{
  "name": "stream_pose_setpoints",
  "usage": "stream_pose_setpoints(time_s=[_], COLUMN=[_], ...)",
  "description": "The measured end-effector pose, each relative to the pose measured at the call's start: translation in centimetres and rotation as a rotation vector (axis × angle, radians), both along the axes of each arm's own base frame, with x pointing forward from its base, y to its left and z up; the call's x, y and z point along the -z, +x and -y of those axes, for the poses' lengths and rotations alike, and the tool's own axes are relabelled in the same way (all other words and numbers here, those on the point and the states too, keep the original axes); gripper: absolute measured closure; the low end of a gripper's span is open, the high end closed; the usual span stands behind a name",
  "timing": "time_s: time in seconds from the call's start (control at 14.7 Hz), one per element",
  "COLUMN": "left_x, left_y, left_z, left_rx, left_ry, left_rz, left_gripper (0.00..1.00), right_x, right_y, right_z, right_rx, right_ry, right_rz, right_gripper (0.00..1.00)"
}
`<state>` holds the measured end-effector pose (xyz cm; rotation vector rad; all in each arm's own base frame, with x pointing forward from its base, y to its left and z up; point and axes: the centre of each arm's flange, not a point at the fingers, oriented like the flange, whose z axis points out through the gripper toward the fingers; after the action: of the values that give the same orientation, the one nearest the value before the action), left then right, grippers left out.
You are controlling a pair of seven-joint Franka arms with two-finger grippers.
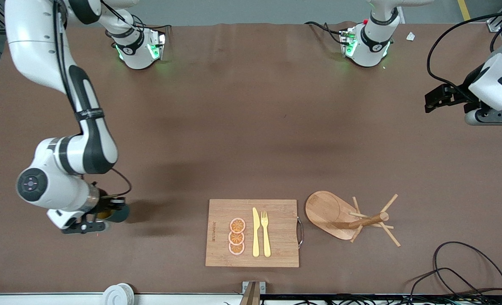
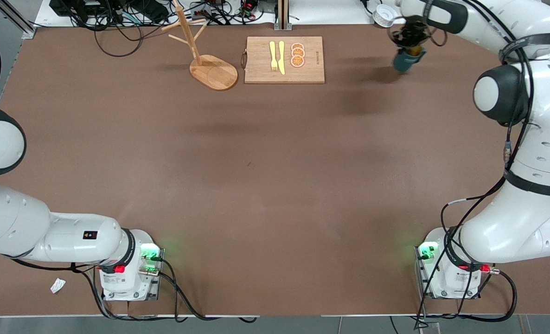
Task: Pass cup and hang on rack
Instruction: 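Lift the teal mug with the right gripper and carry it toward the table middle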
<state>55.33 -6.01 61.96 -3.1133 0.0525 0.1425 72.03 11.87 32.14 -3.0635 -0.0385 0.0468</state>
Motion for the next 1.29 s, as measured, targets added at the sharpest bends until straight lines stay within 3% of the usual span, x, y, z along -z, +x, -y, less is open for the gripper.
stream_pose_setpoints(time_s=[0.2, 0.41, 0.61, 0.82, 1.16, 1.29], left_x=[0.0, 0.2, 1.2, 2.7, 4.4, 5.0], left_y=[0.0, 0.2, 0.7, 1.3, 2.0, 2.4], left_z=[-0.2, -0.2, -0.2, 0.1, 0.5, 0.7], left_rx=[-0.003, -0.004, -0.003, 0.001, 0.006, 0.01], left_ry=[0.0, 0.0, 0.001, 0.002, 0.003, 0.001], left_rz=[0.0, -0.004, -0.022, -0.049, -0.077, -0.076], left_gripper=[0.0, 0.0, 0.0, 0.0, 0.0, 0.0], right_x=[-4.0, -5.4, -3.6, 0.9, 4.7, 4.8], right_y=[-2.9, -8.6, -13.2, -16.2, -20.4, -20.8], right_z=[-15.1, -29.2, -39.9, -45.9, -51.5, -52.0], right_rx=[0.156, 0.339, 0.531, 0.636, 0.695, 0.698], right_ry=[0.029, 0.055, 0.166, 0.278, 0.346, 0.349], right_rz=[0.006, 0.01, 0.057, 0.039, 0.015, 0.012], right_gripper=[0.96, 0.96, 0.96, 0.96, 0.96, 0.93])
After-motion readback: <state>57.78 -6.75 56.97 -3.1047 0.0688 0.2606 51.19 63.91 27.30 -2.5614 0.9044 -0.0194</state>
